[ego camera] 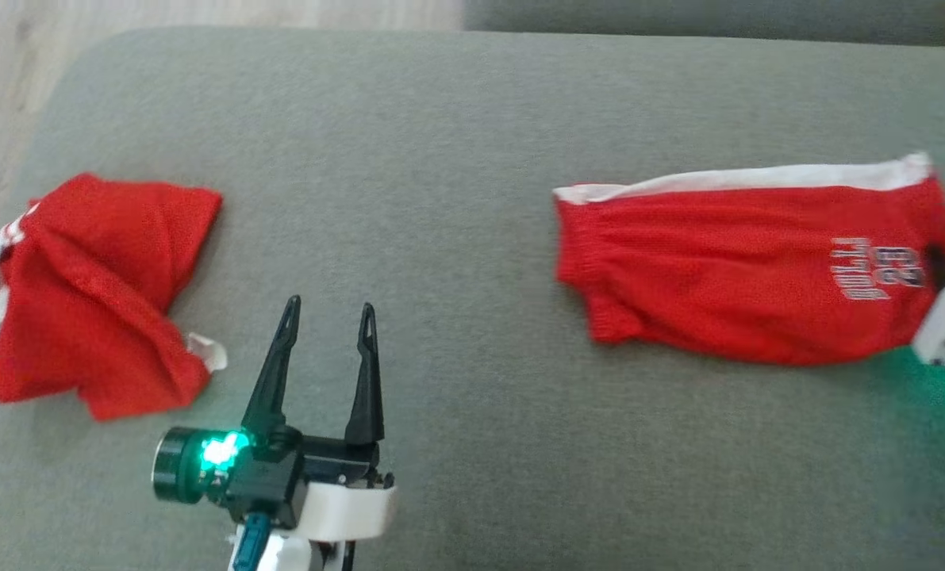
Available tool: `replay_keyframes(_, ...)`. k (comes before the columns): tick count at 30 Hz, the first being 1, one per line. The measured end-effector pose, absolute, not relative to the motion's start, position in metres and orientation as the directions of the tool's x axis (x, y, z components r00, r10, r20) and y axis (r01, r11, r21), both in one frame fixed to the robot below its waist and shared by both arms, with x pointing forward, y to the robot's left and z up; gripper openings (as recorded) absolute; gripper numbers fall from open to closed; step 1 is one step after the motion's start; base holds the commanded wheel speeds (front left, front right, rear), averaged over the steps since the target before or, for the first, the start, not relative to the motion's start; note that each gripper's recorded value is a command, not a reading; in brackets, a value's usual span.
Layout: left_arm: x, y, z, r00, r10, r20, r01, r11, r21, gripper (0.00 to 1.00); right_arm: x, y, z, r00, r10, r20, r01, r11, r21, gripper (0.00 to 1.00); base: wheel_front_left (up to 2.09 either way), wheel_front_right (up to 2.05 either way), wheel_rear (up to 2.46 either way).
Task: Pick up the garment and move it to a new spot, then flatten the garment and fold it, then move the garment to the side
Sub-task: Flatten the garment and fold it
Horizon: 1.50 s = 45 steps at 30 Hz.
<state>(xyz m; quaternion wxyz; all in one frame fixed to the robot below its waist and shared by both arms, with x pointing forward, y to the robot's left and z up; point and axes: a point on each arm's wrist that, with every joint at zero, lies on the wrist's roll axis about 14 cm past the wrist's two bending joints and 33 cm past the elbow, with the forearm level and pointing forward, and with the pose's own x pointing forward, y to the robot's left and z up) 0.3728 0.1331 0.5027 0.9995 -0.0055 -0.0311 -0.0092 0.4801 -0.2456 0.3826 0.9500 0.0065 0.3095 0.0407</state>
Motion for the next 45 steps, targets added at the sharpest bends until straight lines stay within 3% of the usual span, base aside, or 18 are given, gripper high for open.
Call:
replay_keyframes(5,0.378,0.118,0.51,0.993,-0.068,0.092,0.069,0.998,-0.001,1.0,0.469,-0.304,0.406,0.832,-0.032,-0.554,0.016,0.999,-0.035,0.0,0.0,0.0,0.0)
replay_keyframes(9,0.381,0.109,0.511,0.99,-0.103,0.096,0.105,0.994,-0.007,1.0,0.479,-0.3,0.431,0.877,-0.009,-0.481,0.0,1.0,-0.019,0.0,0.0,0.0,0.0)
replay_keyframes(16,0.37,0.101,0.507,0.987,-0.136,0.083,0.138,0.99,-0.018,1.0,0.497,-0.225,0.48,0.924,0.195,-0.33,-0.187,0.981,0.056,0.0,0.0,0.0,0.0)
replay_keyframes(24,0.362,0.116,0.512,0.992,-0.089,0.092,0.092,0.995,-0.028,1.0,0.482,-0.119,0.481,0.847,0.438,-0.302,-0.416,0.899,0.136,0.0,0.0,0.0,0.0)
replay_keyframes(25,0.36,0.119,0.51,0.993,-0.081,0.086,0.084,0.996,-0.029,1.0,0.475,-0.103,0.475,0.827,0.468,-0.312,-0.442,0.883,0.156,0.42,0.0,0.0,0.0)
replay_keyframes(26,0.357,0.12,0.508,0.994,-0.077,0.08,0.08,0.996,-0.03,1.0,0.467,-0.088,0.468,0.805,0.497,-0.322,-0.462,0.868,0.185,1.0,0.0,0.0,0.0)
replay_keyframes(29,0.352,0.125,0.506,0.996,-0.058,0.072,0.061,0.997,-0.041,1.0,0.443,-0.051,0.456,0.764,0.563,-0.316,-0.494,0.825,0.274,1.0,0.0,0.0,0.0)
replay_keyframes(31,0.349,0.129,0.508,0.996,-0.044,0.074,0.048,0.998,-0.051,1.0,0.439,-0.047,0.467,0.793,0.56,-0.239,-0.484,0.818,0.311,1.0,0.0,0.0,0.0)
replay_keyframes(35,0.34,0.135,0.51,0.997,-0.017,0.08,0.023,0.997,-0.075,1.0,0.453,-0.091,0.506,0.888,0.454,-0.071,-0.431,0.876,0.216,1.0,0.0,0.0,0.0)
replay_keyframes(38,0.331,0.14,0.508,0.997,0.004,0.073,0.003,0.995,-0.101,1.0,0.444,-0.119,0.523,0.921,0.388,0.024,-0.386,0.903,0.187,1.0,0.0,0.0,0.0)
replay_keyframes(45,0.313,0.15,0.502,0.998,0.035,0.055,-0.027,0.989,-0.145,1.0,0.383,-0.152,0.497,0.953,0.303,0.006,-0.3,0.943,0.145,1.0,0.0,0.0,0.0)
